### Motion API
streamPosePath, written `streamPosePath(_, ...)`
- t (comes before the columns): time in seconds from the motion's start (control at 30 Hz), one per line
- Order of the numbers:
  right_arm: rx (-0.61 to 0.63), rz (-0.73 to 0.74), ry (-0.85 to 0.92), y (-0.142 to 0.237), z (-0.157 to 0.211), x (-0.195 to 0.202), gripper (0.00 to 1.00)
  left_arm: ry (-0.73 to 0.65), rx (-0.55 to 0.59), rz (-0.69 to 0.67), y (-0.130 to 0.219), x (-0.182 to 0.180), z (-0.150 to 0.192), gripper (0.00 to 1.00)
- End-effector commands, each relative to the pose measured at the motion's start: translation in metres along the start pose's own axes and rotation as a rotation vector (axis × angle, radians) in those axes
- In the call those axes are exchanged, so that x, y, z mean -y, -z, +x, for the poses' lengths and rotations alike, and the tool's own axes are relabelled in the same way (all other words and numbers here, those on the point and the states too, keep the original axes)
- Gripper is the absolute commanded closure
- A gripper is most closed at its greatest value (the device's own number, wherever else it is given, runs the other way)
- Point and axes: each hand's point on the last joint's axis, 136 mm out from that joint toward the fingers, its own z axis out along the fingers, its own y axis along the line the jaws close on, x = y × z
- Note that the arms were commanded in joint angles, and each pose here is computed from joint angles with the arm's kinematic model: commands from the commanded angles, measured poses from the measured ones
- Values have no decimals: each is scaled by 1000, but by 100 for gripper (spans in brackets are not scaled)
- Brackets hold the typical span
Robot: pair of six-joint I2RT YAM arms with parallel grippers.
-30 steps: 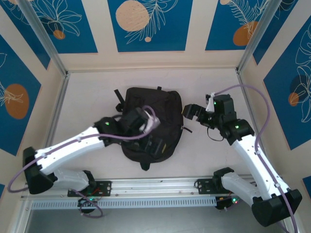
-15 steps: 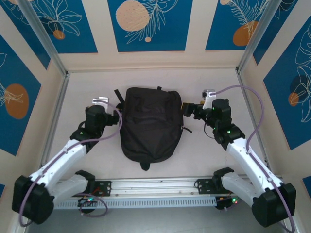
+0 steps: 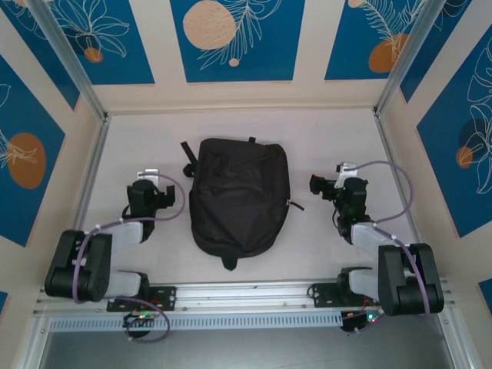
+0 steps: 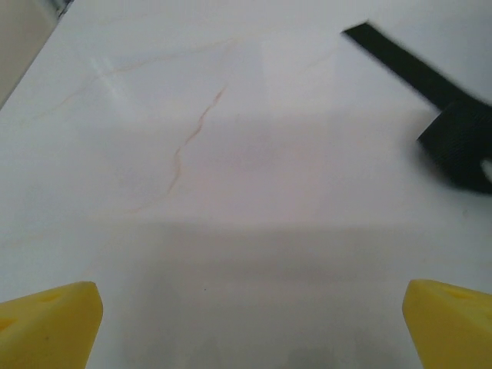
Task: Pack the student bag
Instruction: Reset both arms
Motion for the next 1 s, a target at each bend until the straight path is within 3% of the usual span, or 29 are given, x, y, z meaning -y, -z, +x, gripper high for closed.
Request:
streamPosePath(0.0, 105, -68, -1, 1, -35, 0, 1, 13, 180, 74, -10, 10, -29, 0)
streamPosePath(0.03, 79, -53, -24, -3, -32, 5, 1, 22, 219, 58, -12, 8, -29, 0)
streamPosePath(0.13, 82, -11, -65, -11, -2, 20, 1, -15, 130, 113, -24, 18, -27, 0)
streamPosePath(0.2, 124, -101, -11, -10, 13, 7, 1, -7, 120, 131, -23, 18, -26, 0)
streamPosePath(0.27, 147, -150, 22, -17, 9, -4, 1, -9, 118, 133, -23, 19, -25, 0)
streamPosePath(0.33, 2, -86, 4, -35, 14, 3, 1, -12, 117, 133, -23, 19, -25, 0)
streamPosePath(0.43, -51, -128, 91, -47, 18, -17, 1, -13, 121, 131, -24, 19, -25, 0)
streamPosePath(0.97, 12, -86, 142, -42, 16, -21, 1, -11, 125, 133, -22, 19, -26, 0)
